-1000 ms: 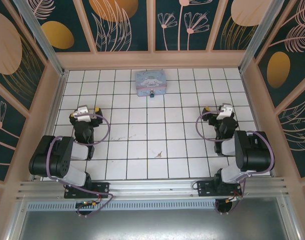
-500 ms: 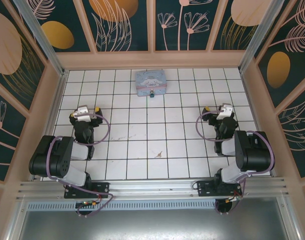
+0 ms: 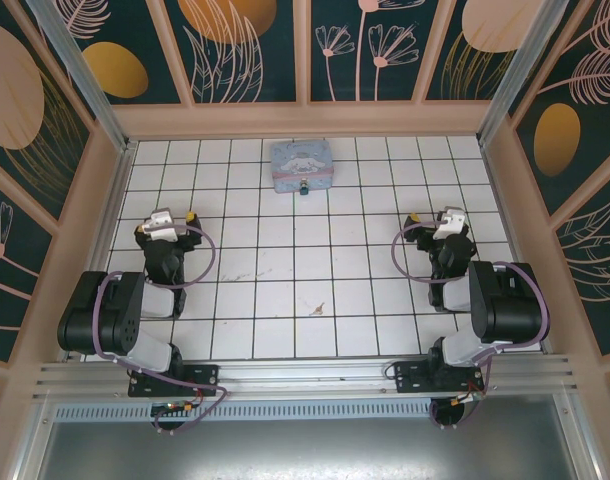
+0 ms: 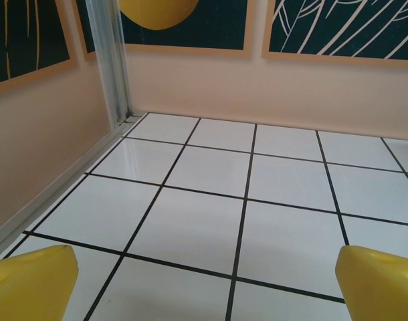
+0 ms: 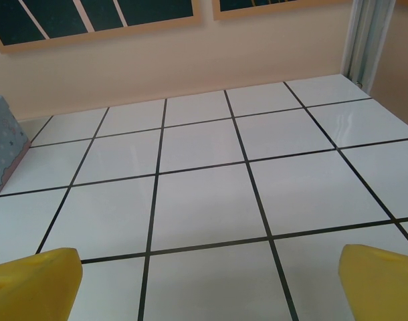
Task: Unlock the padlock with the key
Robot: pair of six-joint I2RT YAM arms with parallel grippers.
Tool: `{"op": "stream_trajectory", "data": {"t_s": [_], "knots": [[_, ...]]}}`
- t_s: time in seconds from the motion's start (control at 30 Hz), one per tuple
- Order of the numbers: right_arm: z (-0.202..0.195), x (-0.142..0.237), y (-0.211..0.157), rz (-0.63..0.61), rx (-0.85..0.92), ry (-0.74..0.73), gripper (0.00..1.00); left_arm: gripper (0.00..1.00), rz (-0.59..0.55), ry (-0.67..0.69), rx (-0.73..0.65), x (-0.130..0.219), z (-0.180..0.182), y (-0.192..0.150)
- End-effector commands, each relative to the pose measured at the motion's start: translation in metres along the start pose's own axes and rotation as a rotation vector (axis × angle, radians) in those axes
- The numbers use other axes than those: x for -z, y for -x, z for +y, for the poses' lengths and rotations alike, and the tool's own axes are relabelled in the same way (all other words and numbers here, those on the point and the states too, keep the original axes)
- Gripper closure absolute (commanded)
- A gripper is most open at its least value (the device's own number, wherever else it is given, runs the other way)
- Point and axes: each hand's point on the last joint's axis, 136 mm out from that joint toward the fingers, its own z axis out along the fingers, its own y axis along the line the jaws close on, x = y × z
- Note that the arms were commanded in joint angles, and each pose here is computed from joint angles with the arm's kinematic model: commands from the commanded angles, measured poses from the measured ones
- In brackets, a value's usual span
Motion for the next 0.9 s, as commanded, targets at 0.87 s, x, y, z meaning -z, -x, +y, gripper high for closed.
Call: {"op": "stream_trajectory", "data": {"t_s": [0.87], "knots": [[0.162, -0.163, 0.044, 0.479, -0.513, 0.407, 0.08, 0.01, 0.388, -0.208, 0.428, -0.114, -0.085, 0.052]]}}
